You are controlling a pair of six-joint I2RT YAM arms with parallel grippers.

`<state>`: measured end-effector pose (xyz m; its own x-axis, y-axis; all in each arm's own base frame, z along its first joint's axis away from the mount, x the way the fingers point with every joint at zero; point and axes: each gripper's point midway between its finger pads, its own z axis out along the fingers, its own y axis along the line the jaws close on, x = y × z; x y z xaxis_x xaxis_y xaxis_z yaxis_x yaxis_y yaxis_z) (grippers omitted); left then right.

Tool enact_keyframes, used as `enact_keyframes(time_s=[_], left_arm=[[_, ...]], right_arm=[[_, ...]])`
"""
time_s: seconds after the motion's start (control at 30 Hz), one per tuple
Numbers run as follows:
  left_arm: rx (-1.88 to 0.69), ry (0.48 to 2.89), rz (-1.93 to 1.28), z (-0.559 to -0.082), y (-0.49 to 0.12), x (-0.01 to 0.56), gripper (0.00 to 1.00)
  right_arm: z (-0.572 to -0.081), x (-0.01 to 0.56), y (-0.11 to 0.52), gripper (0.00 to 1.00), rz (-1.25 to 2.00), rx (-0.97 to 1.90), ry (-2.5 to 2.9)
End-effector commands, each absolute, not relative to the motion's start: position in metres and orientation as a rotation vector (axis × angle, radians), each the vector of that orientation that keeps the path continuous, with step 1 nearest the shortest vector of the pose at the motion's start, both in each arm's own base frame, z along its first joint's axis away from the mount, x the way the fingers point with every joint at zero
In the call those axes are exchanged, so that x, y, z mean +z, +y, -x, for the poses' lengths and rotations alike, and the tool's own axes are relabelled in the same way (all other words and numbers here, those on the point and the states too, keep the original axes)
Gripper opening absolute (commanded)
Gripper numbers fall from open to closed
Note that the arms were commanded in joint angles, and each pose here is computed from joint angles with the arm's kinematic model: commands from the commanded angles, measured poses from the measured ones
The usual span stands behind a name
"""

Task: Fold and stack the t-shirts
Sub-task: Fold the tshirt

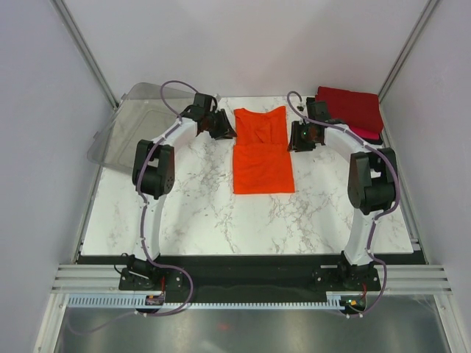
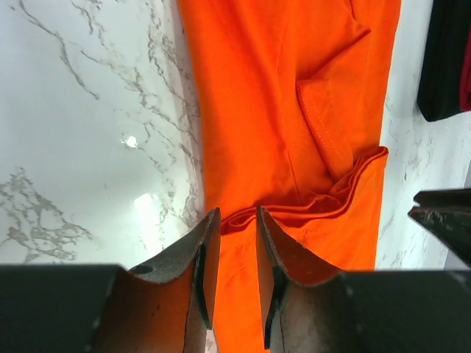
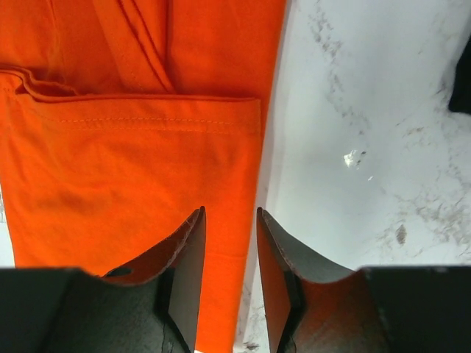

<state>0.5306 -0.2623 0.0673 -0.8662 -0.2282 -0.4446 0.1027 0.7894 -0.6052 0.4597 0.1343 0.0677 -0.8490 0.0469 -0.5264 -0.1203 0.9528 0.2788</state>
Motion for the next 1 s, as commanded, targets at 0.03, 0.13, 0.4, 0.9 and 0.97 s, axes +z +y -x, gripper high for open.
enact_keyframes(time_s=[0.03,0.13,0.4,0.9,0.97], left_arm=[[-0.949,2.368,-0.057,-0.542,-0.265,0.105,0.34],[-1.002,2.362,-0.091,-0.545,-0.273,0.101,0.33],[-1.091,2.394,-0.096,-0.549,-0.284,0.063,0.32],[-1.060,2.417,-0.024,-0.562,-0.279,0.033,0.31],[-1.057,2.424,-0.016,-0.562,-0.279,0.028,0.31]], right_arm=[[-0.484,0.071,0.128,0.41,0.142,0.521,2.489],[-0.488,0.063,0.127,0.40,0.159,0.580,2.496],[-0.493,0.059,0.142,0.40,0.258,0.693,2.463],[-0.508,0.034,0.137,0.40,0.247,0.635,2.487],[-0.508,0.027,0.131,0.36,0.227,0.601,2.504]])
